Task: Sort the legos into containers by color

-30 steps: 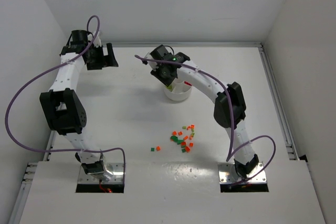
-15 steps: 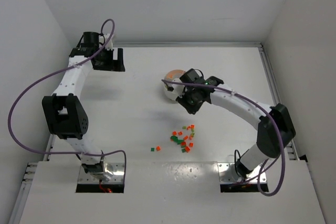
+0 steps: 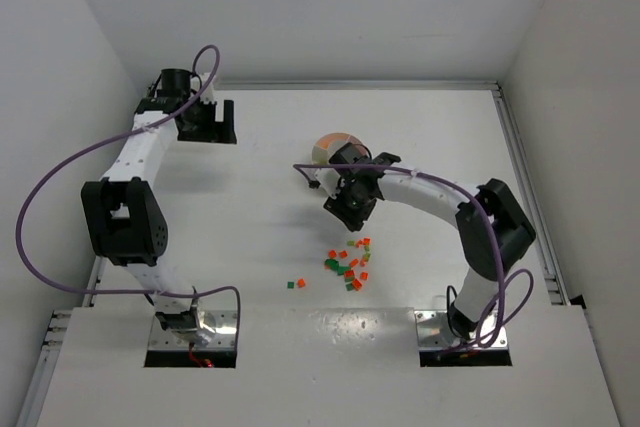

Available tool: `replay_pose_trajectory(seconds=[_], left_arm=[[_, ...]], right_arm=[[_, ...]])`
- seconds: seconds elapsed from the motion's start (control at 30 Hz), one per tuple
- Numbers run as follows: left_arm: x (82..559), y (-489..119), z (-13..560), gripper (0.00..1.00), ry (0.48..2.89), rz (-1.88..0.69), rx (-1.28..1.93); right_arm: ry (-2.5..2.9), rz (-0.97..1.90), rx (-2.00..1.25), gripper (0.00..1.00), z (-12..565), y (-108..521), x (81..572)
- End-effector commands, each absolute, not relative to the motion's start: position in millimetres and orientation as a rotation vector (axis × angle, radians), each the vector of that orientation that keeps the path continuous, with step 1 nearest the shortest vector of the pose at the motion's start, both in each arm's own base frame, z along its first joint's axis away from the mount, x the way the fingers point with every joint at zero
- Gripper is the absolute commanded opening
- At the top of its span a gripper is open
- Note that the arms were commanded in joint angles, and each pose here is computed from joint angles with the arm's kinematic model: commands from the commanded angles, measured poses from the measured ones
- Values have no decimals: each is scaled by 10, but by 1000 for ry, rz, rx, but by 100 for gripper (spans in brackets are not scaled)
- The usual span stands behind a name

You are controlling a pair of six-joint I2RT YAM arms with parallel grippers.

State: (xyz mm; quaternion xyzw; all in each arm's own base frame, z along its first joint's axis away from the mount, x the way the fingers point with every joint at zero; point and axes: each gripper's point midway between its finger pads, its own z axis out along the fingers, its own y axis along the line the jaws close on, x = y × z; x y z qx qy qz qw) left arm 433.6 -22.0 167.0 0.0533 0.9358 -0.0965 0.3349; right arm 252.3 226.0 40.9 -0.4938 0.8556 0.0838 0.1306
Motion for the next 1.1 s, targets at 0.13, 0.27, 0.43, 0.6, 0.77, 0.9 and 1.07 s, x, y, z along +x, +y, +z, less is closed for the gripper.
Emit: replay_pose_trajectory(seconds=[0.13,0.27,0.43,0.6,0.77,0.9,1.07], left_arm=[[4311,-182,1898,100,2369,-230,103],[4333,-185,1913,100,2360,-233,94],[4358,-188,1889,100,2361,-238,83],[4360,-188,1865,100,2361,-238,83],[4342,-188,1830,100,2370,-239,82],[4361,-188,1842,100,2361,-238,83],[4367,-187,1804,100,2370,-239,82]], right_arm=[[2437,270,-1430,45,349,2425,2608],[2436,256,-1456,40,278,2445,2560],[2460,263,-1485,39,145,2452,2497],[2454,287,-1518,38,112,2489,2447],[2482,298,-1549,38,3,2463,2343],[2517,289,-1566,40,-118,2431,2310],[2512,290,-1578,41,-131,2467,2303]])
